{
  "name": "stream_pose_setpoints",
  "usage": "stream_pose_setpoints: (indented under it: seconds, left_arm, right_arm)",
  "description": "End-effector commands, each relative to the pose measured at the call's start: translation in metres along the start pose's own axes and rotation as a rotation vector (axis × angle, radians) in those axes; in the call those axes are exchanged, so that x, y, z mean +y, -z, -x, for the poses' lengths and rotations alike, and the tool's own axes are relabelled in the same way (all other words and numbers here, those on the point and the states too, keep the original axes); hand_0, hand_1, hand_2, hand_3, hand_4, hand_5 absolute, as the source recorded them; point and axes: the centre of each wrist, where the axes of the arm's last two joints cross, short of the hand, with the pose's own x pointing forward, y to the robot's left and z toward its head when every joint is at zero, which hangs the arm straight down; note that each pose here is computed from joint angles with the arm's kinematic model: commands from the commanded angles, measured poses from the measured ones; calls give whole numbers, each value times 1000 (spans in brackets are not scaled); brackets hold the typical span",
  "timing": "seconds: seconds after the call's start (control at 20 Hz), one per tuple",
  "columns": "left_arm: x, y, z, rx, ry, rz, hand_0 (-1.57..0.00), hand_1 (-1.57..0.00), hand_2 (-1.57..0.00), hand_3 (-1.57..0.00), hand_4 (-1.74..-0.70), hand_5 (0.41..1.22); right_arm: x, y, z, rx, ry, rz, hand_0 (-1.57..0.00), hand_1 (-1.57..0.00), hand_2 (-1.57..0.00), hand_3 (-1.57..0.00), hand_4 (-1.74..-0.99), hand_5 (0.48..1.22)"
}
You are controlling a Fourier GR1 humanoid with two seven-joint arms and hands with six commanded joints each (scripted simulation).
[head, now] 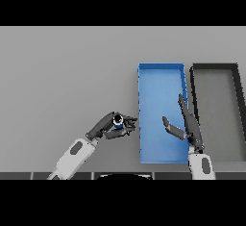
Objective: Pick up the blue pipe and place it into the blue bin.
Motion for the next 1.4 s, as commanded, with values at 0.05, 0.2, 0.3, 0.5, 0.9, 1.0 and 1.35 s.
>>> stream_pose_setpoints:
  seconds: [0.05,0.2,0.3,0.5,0.9,1.0,1.35]
  left_arm:
    - [-1,2,-13,-50,9,29,-1531,-1537,-1540,-1439,-1717,1207]
    - [-2,16,-36,-66,22,69,-1551,-1553,-1555,-1445,-1723,1214]
    - [-4,20,-46,-61,19,85,-1558,-1560,-1561,-1445,-1724,1216]
    - [-5,21,-47,-36,36,103,-1566,-1566,-1567,-1441,-1727,1219]
    - [-4,19,-48,-22,45,104,-1570,-1570,-1570,-1442,-1730,1220]
    - [0,22,-47,-8,42,109,-1570,-1571,-1571,-1438,-1731,1220]
    - [-1,20,-50,-18,53,113,-1571,-1571,-1571,-1440,-1731,1221]
  right_arm:
    - [0,-1,1,-2,-16,-4,1,1,1,1,-1228,629]
    - [-3,2,0,-18,-23,-2,1,1,1,1,-1217,635]
    - [-2,1,0,-30,-15,-1,1,1,1,1,-1215,639]
    - [-3,-4,4,-22,-30,6,1,1,1,1,-1186,629]
    - [4,-12,1,-32,-24,57,1,1,1,1,-1207,619]
    - [1,-11,0,-47,-7,51,1,1,1,1,-1191,619]
    - [-22,-3,-68,-201,102,-274,1,1,1,1,-1250,532]
